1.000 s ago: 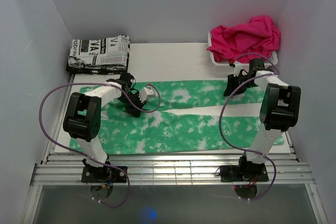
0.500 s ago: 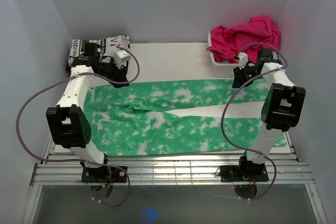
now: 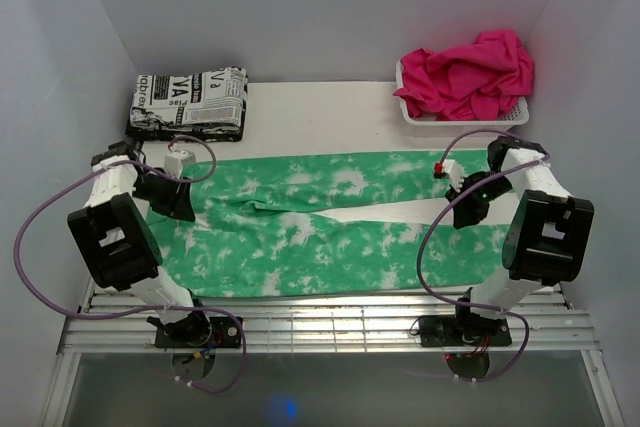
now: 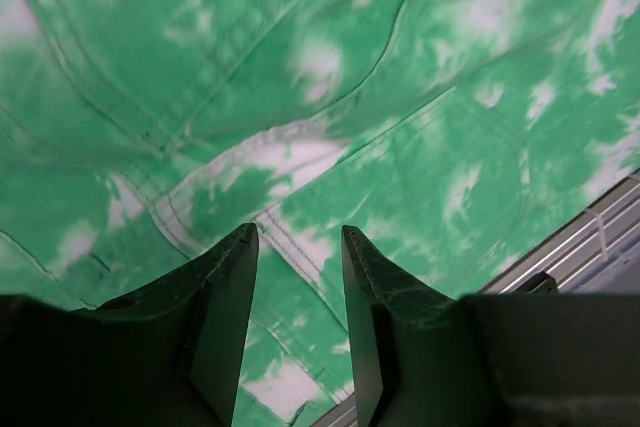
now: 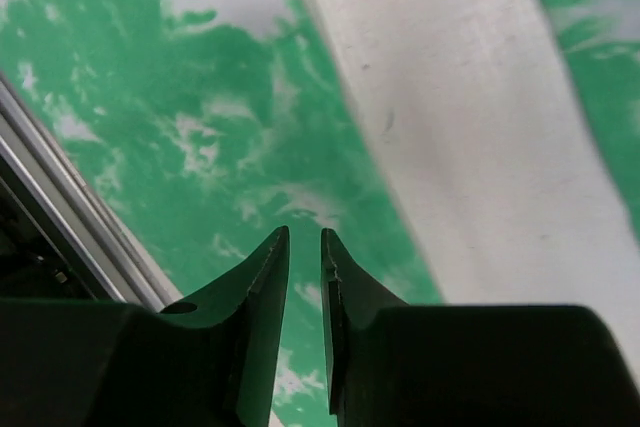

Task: Fold and stack the trousers
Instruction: Flatten the trousers out

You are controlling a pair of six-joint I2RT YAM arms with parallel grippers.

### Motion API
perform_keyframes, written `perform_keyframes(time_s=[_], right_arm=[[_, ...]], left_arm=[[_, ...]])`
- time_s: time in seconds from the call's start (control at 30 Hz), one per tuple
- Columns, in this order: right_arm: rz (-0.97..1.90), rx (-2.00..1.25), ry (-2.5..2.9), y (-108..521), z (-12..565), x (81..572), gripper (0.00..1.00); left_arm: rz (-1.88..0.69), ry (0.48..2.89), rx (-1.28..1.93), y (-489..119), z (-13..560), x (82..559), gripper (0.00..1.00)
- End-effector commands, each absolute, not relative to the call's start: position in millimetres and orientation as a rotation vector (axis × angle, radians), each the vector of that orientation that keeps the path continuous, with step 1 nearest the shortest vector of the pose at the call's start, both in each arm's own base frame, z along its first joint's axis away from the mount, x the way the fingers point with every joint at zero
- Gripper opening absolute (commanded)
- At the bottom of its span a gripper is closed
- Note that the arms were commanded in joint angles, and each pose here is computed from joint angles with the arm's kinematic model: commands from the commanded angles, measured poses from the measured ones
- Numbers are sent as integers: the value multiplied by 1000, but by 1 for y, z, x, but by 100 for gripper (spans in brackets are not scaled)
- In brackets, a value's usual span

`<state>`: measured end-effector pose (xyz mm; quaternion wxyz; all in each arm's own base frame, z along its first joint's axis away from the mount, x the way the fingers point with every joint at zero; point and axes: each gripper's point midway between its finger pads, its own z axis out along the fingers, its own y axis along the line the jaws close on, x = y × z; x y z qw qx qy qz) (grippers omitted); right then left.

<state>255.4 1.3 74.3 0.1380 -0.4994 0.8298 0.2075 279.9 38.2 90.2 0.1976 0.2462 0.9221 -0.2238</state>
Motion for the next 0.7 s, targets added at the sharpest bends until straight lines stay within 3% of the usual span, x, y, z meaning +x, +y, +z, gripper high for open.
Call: perform_keyframes(time_s=[0.0,0.23,0.47,0.67], right_arm=[[611,-1507,2419,-3,51,238,24],[620,-1375,2493,-1,20,258,24],[461,-1258,2488,-10,7,305,25],[525,-1242,2404,6,33,319,28]], left_arm=[[-580,2697,694,49,61,254,49],[-498,2808,554,81,11,296,46],[-434,2758,490,102,19,352,45],[-468,2692,638,97,38,350,51]])
